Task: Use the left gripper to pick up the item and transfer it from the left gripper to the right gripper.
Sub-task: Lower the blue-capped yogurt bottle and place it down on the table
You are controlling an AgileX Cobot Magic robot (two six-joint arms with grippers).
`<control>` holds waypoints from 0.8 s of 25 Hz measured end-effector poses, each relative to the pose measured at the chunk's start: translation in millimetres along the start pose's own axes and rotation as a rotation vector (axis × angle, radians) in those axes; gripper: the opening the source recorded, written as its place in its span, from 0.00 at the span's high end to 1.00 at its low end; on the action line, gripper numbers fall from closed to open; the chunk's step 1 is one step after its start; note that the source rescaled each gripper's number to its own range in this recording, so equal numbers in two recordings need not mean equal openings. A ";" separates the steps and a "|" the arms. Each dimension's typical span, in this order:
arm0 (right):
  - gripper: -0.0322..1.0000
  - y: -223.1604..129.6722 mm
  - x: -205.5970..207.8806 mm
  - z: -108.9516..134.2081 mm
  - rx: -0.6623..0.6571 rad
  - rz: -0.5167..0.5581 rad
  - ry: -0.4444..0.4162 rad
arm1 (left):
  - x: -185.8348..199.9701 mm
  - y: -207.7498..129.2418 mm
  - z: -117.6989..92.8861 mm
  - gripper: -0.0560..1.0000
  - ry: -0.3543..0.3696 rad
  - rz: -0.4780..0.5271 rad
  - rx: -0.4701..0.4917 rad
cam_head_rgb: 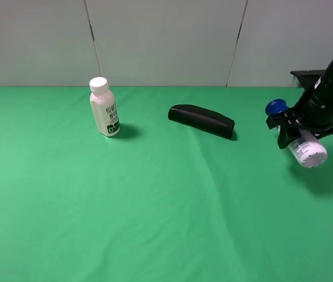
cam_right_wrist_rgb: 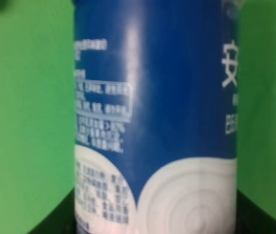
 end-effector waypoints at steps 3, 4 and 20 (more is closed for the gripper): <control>0.92 0.0 -12.7 0.0 0.001 0.021 -0.005 | 0.0 0.0 0.0 0.02 0.000 0.000 0.000; 0.92 -0.4 -16.0 0.0 0.001 0.029 -0.007 | 0.0 0.0 0.0 0.02 0.000 0.000 0.000; 0.92 -7.0 -50.2 -1.5 0.015 0.112 -0.026 | 0.0 0.0 0.0 0.02 0.000 0.000 0.000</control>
Point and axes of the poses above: a point on each arm's last joint axis where the gripper is mounted, x pointing back along that axis away from the gripper, z along the wrist's bending axis when the last joint is at zero, y = z × x, the point moved 5 cm from there along -x, pointing out along that axis toward the gripper, and after that the axes turned 15 degrees about -x, right-handed, at the moved point
